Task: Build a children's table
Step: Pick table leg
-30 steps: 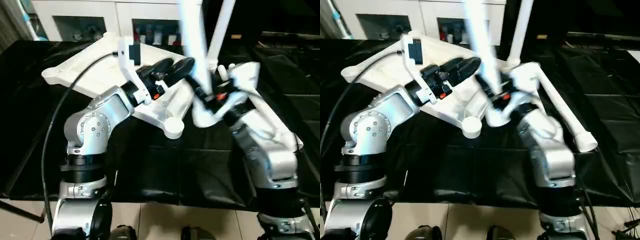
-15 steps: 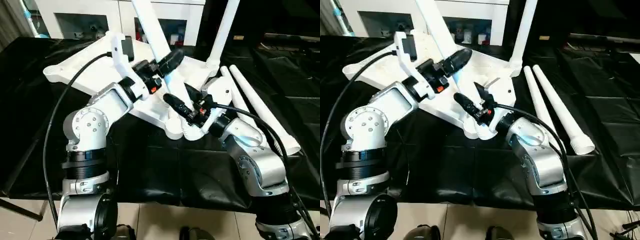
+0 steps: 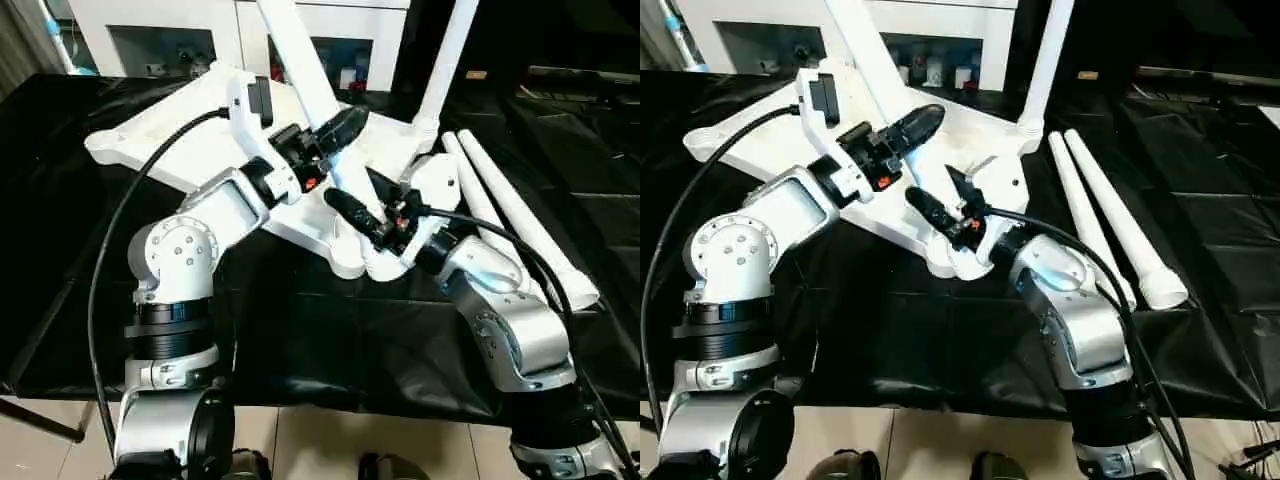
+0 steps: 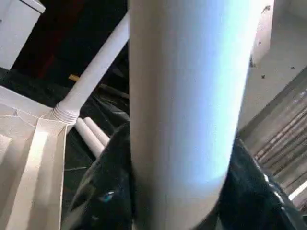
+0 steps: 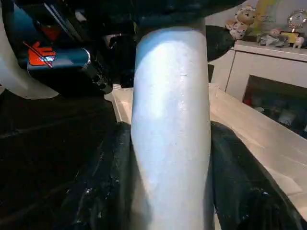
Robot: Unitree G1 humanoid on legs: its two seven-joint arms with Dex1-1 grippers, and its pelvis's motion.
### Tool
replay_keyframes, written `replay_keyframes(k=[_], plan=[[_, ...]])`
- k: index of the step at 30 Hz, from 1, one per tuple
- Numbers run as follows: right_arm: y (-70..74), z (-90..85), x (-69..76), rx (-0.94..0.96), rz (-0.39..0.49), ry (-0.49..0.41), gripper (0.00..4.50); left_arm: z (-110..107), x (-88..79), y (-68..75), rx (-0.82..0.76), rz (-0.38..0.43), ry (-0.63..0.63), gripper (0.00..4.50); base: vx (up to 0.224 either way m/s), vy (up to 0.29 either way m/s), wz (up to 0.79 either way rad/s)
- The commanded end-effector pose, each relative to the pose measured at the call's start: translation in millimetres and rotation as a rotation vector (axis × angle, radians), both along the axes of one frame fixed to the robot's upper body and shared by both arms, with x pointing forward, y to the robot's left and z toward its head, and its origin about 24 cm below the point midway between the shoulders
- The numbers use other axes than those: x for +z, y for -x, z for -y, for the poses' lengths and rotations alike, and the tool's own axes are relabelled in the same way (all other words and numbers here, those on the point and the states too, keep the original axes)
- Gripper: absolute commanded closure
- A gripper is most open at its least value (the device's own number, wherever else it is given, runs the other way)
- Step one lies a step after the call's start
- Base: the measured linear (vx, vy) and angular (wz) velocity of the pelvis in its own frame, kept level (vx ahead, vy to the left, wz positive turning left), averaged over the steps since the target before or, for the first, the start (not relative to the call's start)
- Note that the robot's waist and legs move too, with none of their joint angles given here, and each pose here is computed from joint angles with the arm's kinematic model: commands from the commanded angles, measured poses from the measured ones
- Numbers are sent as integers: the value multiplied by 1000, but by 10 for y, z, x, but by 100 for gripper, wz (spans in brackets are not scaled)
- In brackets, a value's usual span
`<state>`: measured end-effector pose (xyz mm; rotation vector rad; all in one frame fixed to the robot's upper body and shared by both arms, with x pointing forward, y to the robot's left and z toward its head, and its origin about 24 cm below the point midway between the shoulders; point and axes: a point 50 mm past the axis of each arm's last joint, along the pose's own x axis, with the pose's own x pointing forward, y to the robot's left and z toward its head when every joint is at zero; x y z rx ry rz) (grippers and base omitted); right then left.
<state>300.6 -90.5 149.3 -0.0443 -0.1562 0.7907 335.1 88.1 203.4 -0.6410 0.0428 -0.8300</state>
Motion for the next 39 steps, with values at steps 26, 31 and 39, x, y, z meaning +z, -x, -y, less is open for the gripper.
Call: replay_keyframes(k=[26,31,39], plan=[[-25,305,303,215,-126,-99,171,-73,99,21,-30,71,-53,269,0,0,0],[-24,388,295,291,-222,-51,171,-81,121,42,-75,96,-81,269,0,0,0],[-52,361,188,347,-353,78,119,-2,149,210,-266,232,-214,269,0,0,0]])
